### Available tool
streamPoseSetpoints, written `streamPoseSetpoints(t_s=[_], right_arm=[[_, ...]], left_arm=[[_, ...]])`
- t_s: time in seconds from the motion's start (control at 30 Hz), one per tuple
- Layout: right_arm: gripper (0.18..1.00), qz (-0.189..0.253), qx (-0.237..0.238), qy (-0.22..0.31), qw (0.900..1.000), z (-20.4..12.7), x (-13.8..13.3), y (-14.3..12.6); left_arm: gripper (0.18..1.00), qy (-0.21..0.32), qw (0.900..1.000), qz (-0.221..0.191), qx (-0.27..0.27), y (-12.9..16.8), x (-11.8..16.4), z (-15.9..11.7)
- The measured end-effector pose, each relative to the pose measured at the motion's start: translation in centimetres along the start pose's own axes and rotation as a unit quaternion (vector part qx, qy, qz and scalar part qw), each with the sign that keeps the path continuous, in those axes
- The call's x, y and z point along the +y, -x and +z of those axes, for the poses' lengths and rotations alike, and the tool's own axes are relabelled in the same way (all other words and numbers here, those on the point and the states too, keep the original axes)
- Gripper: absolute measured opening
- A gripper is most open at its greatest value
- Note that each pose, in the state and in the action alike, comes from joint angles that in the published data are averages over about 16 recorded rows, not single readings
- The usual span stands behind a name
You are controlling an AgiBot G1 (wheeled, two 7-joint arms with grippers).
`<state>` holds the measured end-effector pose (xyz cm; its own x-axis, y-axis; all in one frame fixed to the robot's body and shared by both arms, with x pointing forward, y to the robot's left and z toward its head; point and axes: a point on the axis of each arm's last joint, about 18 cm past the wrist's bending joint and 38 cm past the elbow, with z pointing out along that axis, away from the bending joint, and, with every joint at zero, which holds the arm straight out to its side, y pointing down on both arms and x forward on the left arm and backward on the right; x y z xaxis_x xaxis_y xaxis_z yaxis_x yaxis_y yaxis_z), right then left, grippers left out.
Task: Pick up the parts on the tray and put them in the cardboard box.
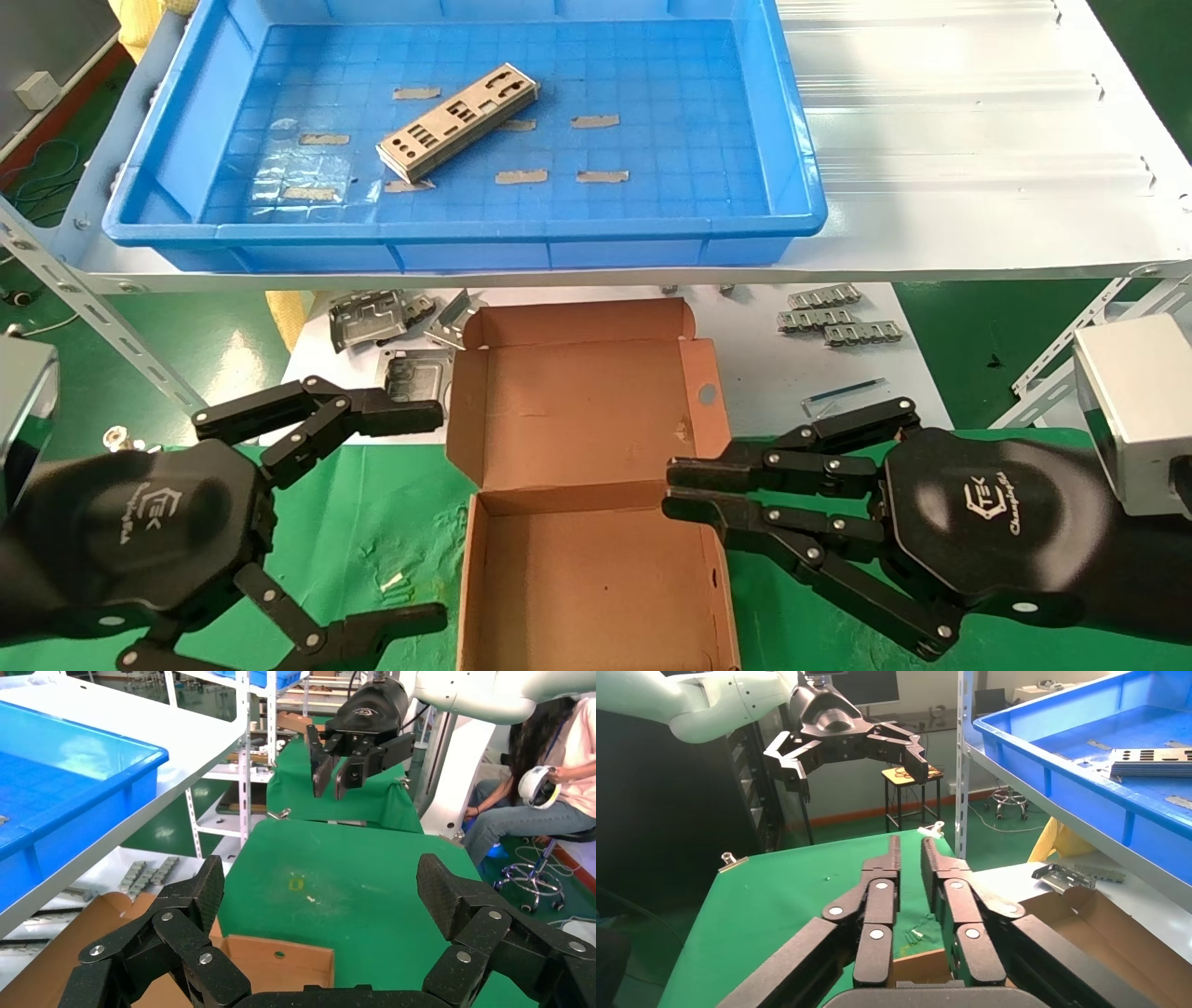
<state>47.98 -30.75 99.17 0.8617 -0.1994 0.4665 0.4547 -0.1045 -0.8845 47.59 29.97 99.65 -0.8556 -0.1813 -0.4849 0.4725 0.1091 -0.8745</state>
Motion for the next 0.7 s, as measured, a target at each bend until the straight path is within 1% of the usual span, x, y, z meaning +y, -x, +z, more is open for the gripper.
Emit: streamPoseSetpoints(t_s=[0.17, 0.3, 0.5, 0.7], right_arm=[[0.254, 0.000, 0.000, 0.000, 1.000, 0.0, 0.0, 0.0], [0.225, 0.000, 0.000, 0.000, 1.000, 0.0, 0.0, 0.0], [0.199, 0.000, 0.000, 0.000, 1.000, 0.0, 0.0, 0.0], [0.192, 0.000, 0.000, 0.000, 1.000, 0.0, 0.0, 0.0]], left_arm=[[1.001, 0.000, 0.9999, 0.013, -0.010, 1.1, -1.0, 0.2], [1.001, 0.004, 0.9993, 0.025, -0.029, 2.9, -2.0, 0.4], [1.001, 0.020, 0.9964, 0.045, -0.069, 7.0, -3.9, 1.0], [1.001, 0.043, 0.9916, 0.053, -0.110, 11.8, -5.8, 1.7]])
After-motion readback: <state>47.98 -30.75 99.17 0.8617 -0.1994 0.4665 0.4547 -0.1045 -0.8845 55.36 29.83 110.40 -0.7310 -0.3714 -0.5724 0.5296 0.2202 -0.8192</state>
